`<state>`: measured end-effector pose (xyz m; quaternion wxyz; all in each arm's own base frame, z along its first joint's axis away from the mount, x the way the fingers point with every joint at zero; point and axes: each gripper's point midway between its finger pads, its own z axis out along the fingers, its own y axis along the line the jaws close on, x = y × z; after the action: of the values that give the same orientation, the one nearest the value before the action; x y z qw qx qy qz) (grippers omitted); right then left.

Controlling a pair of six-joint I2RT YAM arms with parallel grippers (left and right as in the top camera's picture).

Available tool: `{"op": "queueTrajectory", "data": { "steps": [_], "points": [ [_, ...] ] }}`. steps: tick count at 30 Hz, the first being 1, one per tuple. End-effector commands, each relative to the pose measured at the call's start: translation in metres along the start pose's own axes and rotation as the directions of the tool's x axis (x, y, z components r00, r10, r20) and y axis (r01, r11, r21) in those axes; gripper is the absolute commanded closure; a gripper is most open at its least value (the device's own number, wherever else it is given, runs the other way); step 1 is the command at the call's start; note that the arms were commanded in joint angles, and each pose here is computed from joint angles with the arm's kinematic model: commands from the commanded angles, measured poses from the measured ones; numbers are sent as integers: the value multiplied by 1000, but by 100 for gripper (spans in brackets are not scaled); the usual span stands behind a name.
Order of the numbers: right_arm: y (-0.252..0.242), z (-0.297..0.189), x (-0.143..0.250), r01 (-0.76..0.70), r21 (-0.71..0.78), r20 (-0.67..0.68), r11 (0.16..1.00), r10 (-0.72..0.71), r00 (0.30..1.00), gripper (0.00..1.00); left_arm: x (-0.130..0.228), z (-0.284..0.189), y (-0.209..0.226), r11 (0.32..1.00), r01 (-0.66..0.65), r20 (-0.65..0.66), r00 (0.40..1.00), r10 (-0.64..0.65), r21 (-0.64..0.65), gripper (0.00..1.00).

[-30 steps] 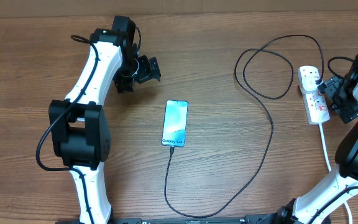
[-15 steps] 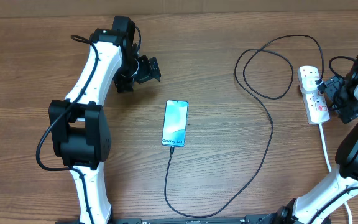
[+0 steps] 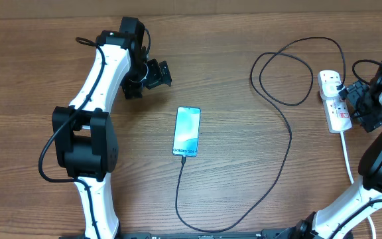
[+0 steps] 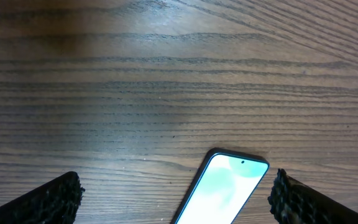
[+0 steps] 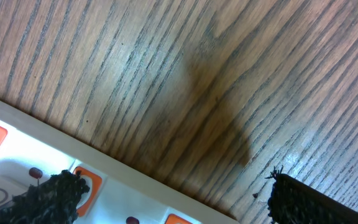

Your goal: Plug charger to phone and switch on socket

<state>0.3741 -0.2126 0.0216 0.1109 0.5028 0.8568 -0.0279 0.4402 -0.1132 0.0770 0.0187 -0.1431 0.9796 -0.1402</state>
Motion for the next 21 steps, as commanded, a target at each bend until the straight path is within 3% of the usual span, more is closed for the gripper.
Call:
{"op": "queueTrajectory", "data": {
  "steps": [1,21],
  "points": [
    [18,12,39,84,-74,-137,994,-94,986,0,-2,-7,-4,1000,-22,22,1000,22,5,0],
    [15,12,43,84,-64,-155,994,-93,984,0,-2,-7,-4,1000,-22,22,1000,22,5,0]
  ]
}}
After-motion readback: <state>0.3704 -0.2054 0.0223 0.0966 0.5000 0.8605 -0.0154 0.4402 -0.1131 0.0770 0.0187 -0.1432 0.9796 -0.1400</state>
